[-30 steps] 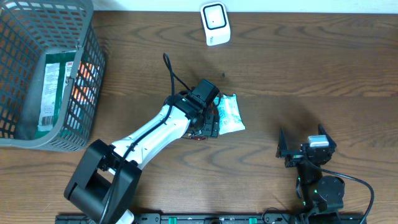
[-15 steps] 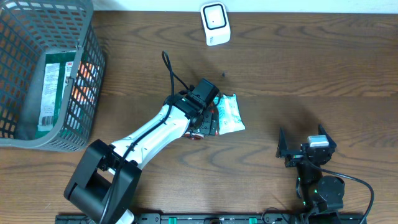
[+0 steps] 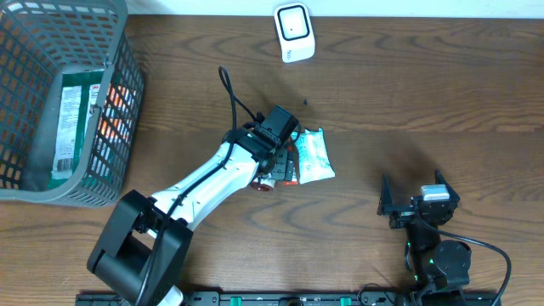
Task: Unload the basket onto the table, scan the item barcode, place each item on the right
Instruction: 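Carry the green-lidded jar to the table left of the Nescafe stick, then release the jar and move the left gripper back to the basket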
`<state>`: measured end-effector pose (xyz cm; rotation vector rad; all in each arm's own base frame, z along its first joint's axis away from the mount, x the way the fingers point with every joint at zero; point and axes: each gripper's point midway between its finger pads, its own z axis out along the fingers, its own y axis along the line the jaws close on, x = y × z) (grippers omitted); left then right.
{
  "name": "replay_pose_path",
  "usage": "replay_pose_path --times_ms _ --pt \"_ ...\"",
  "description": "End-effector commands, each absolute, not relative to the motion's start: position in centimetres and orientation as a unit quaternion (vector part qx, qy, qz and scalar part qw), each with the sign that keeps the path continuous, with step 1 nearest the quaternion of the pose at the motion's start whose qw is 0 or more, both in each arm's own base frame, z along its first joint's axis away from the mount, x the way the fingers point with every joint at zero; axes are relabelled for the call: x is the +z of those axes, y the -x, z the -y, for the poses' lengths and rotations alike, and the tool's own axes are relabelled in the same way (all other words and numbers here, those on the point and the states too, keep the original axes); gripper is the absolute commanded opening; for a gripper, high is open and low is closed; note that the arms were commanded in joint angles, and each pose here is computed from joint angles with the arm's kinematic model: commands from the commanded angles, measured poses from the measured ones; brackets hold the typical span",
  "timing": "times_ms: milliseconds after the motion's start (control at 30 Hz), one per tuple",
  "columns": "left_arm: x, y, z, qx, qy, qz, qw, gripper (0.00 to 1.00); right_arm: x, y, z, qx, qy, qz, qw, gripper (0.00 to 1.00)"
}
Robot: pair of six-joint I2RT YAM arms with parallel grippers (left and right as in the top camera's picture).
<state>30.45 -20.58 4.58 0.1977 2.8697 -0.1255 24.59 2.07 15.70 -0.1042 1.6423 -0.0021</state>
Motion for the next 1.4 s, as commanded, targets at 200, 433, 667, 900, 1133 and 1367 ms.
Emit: replay_pose_path --times_ms 200,433,667,900,1133,1367 --pt "6.1 -32.0 19.9 -0.03 -0.061 -0.984 0.164 0.88 15.7 -24.6 -2.1 -0.002 0.047 -0.732 0.68 0.99" --pt "6.1 -32.3 19.2 -0.027 -0.053 -0.985 0.163 0.88 15.7 -24.6 -2.1 -0.002 0.047 -0.732 0.68 0.99" --pt "7.5 -33.2 18.3 -0.029 -0.042 -0.984 0.173 0.88 15.7 -24.6 -2.1 -0.002 0.047 -0.732 0.68 0.99" --pt "16.1 -36.1 15.8 -0.05 -0.028 -0.965 0.255 0.88 15.7 -24.6 -2.1 -0.002 0.047 -0.732 0.68 0.99" --pt "26.4 -38.5 7.5 -0.029 0.04 -0.945 0.322 0.88 15.7 -24.6 -2.1 -0.002 0.047 -0.732 0.68 0.99" --pt "33.6 -39.8 -5.9 0.019 0.193 -0.896 0.4 0.88 15.7 -24.6 -2.1 -0.002 0.047 -0.732 0.68 0.99"
